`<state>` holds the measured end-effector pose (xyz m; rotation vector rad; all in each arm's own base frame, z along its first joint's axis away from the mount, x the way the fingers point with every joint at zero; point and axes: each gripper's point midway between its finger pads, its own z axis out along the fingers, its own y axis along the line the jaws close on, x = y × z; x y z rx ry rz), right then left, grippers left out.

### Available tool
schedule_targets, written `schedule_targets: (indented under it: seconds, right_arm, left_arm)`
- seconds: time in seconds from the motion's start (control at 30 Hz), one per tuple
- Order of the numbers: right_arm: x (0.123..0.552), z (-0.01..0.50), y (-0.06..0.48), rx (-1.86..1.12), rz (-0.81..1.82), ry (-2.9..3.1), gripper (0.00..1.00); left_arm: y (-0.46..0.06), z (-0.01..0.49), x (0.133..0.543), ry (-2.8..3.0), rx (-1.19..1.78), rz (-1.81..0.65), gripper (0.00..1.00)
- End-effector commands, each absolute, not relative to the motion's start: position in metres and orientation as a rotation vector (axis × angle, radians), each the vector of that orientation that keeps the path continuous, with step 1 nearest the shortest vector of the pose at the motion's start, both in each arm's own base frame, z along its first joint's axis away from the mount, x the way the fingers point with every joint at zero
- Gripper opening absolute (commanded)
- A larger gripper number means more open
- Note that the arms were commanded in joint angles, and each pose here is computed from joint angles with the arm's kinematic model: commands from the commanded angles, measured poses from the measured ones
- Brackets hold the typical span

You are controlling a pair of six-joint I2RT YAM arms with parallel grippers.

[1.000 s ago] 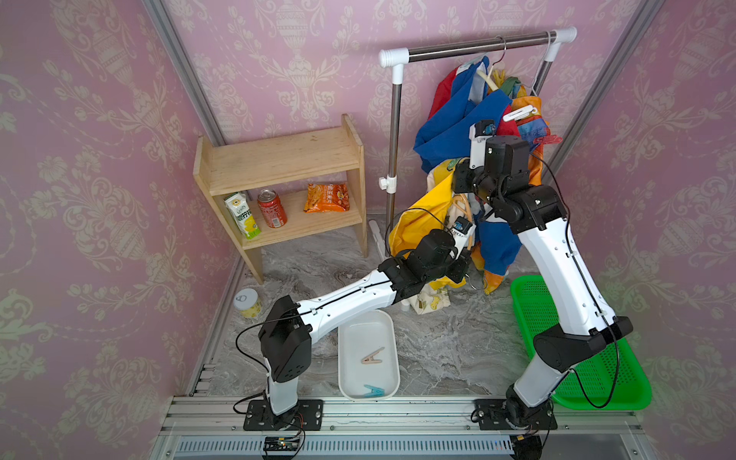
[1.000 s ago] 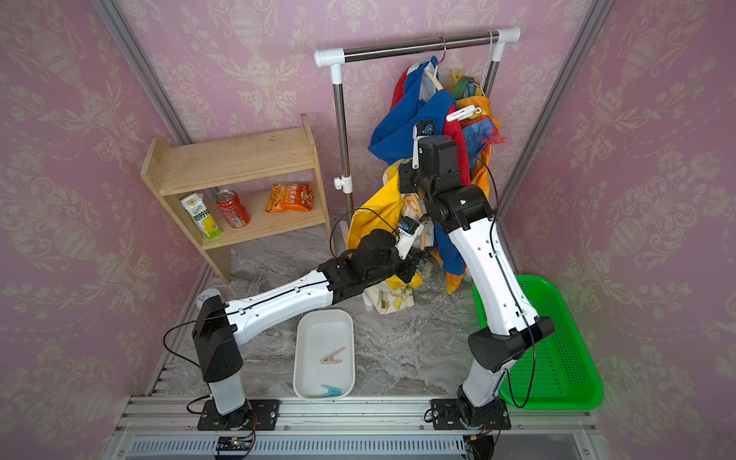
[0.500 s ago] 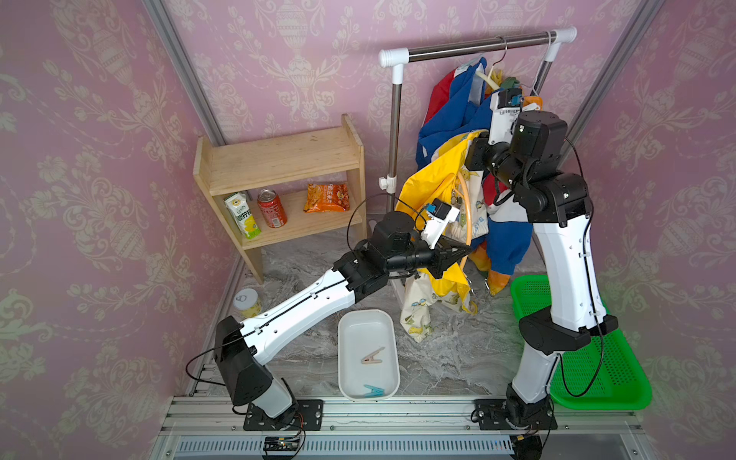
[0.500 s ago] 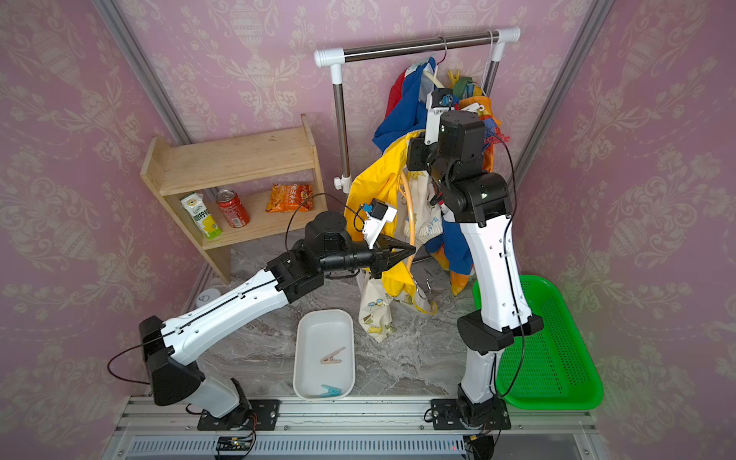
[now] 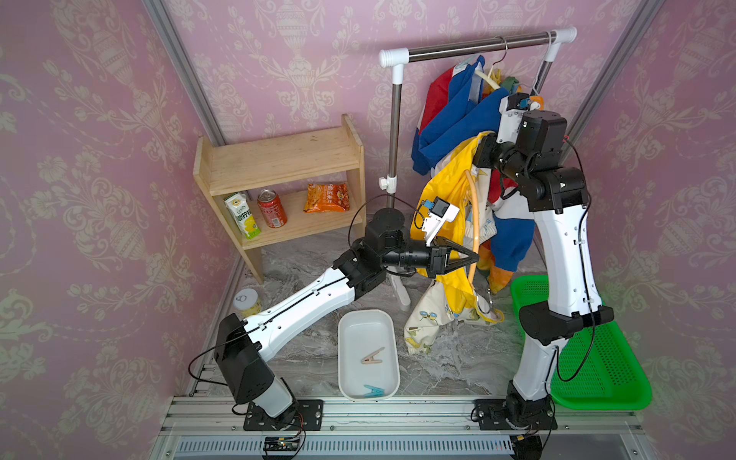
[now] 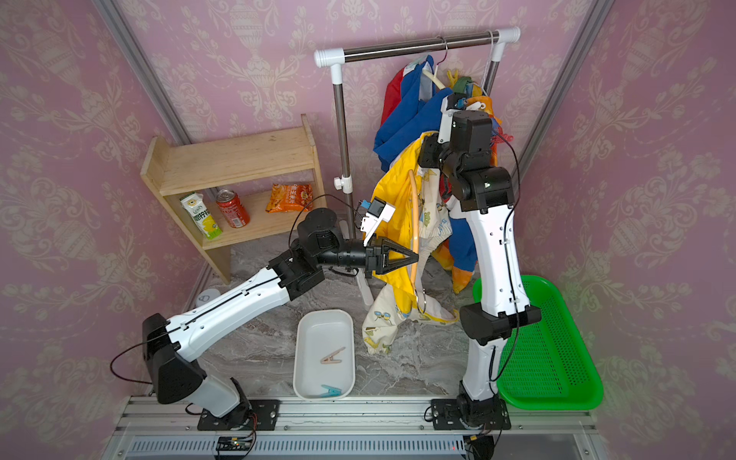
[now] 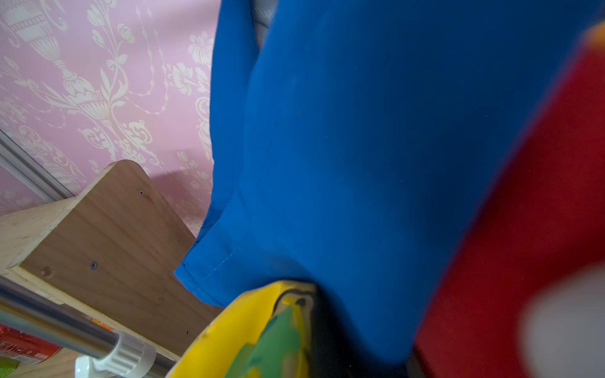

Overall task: Remove the clothespins securing jackets to the hanger
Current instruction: Remove the jacket from the hanger.

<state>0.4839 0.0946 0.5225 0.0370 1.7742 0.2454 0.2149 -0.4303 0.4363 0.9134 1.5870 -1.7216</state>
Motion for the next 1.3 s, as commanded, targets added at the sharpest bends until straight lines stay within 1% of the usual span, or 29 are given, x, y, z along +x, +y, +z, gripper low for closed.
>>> schedule_targets:
  seconds: [0.0,0.1,0.2,0.4,0.57,0.67,0.87,1.1,1.27]
  right_arm:
    - [0.484,0.541,0.090,0.080,0.290,1.705,0.00]
    - [0.480,0.524,0.098,0.065,0.318,1.765,0.00]
    - [0.469,0.511,0.111,0.011,0.330,1.791,0.00]
    - [0.413,0.514,0.147,-0.140,0.366,1.775,0.00]
    - [0.376,0.537,0.140,-0.145,0.368,1.721,0.00]
    - [0.351,0.569,0.130,-0.131,0.386,1.646,0.00]
    - [0.299,0.628,0.088,-0.045,0.299,1.495,0.00]
    - [0.237,0.669,0.036,0.056,0.160,1.336,0.00]
    - [0.181,0.702,0.010,0.099,0.159,1.179,0.00]
  left_arm:
    - [-0.424,0.464,0.193,1.463,0.995,-1.830,0.00]
    - [-0.416,0.486,0.198,1.367,0.974,-1.812,0.00]
    - [-0.400,0.515,0.212,1.244,0.915,-1.752,0.00]
    - [-0.383,0.545,0.246,1.157,0.853,-1.655,0.00]
    - [-0.368,0.567,0.270,1.099,0.800,-1.632,0.00]
    - [-0.356,0.582,0.274,1.062,0.791,-1.631,0.00]
    - [-0.320,0.617,0.251,0.966,0.807,-1.617,0.00]
    - [-0.259,0.661,0.192,0.824,0.796,-1.562,0.00]
    - [-0.237,0.660,0.173,0.860,0.757,-1.423,0.00]
